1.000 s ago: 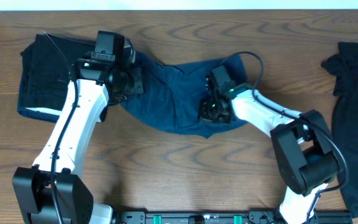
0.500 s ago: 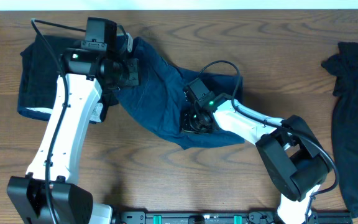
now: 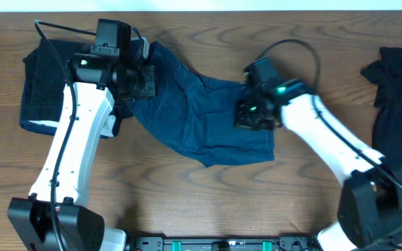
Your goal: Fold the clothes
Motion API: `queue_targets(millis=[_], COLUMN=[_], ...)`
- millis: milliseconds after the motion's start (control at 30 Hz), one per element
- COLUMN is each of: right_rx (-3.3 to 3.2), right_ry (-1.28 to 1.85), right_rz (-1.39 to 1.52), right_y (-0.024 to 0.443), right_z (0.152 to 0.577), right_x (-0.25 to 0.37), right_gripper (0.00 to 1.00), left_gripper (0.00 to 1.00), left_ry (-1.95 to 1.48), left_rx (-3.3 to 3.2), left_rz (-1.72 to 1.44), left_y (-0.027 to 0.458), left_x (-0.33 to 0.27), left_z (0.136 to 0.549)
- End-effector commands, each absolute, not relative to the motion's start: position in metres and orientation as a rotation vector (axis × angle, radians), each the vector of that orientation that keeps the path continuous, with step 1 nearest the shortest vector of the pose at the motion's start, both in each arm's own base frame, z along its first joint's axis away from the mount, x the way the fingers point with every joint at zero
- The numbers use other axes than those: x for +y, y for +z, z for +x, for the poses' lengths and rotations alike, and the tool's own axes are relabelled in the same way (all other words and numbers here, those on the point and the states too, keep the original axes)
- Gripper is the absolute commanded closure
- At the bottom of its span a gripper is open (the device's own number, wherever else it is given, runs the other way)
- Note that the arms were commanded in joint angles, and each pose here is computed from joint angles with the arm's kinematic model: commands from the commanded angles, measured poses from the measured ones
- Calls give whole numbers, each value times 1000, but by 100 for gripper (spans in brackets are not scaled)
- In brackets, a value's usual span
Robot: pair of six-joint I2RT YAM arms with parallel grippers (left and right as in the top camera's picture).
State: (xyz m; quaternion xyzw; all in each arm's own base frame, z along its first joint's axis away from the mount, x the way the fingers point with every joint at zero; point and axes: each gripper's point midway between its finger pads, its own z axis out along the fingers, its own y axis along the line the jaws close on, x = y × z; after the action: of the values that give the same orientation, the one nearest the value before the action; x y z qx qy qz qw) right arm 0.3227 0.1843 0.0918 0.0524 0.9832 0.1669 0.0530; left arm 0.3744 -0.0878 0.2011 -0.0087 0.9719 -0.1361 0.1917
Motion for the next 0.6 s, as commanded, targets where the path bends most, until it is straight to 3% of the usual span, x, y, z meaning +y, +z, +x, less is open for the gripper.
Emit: queue_targets(millis=[0,200,567], right_rx=[2988,2992,2919], right_ry=[320,292,339], right_rz=[161,226,220], right_y=[80,58,11], right_z=[333,337,334], right_x=[143,108,102], right_gripper=[99,99,99], left_gripper=[94,94,94], left_ry=[-410,-426,-470], left_rx=[2691,2698,2709], left_rz=[-44,-113,-167], left_y=[216,216,215], left_x=[-90,-91,-112], left_z=[377,376,373])
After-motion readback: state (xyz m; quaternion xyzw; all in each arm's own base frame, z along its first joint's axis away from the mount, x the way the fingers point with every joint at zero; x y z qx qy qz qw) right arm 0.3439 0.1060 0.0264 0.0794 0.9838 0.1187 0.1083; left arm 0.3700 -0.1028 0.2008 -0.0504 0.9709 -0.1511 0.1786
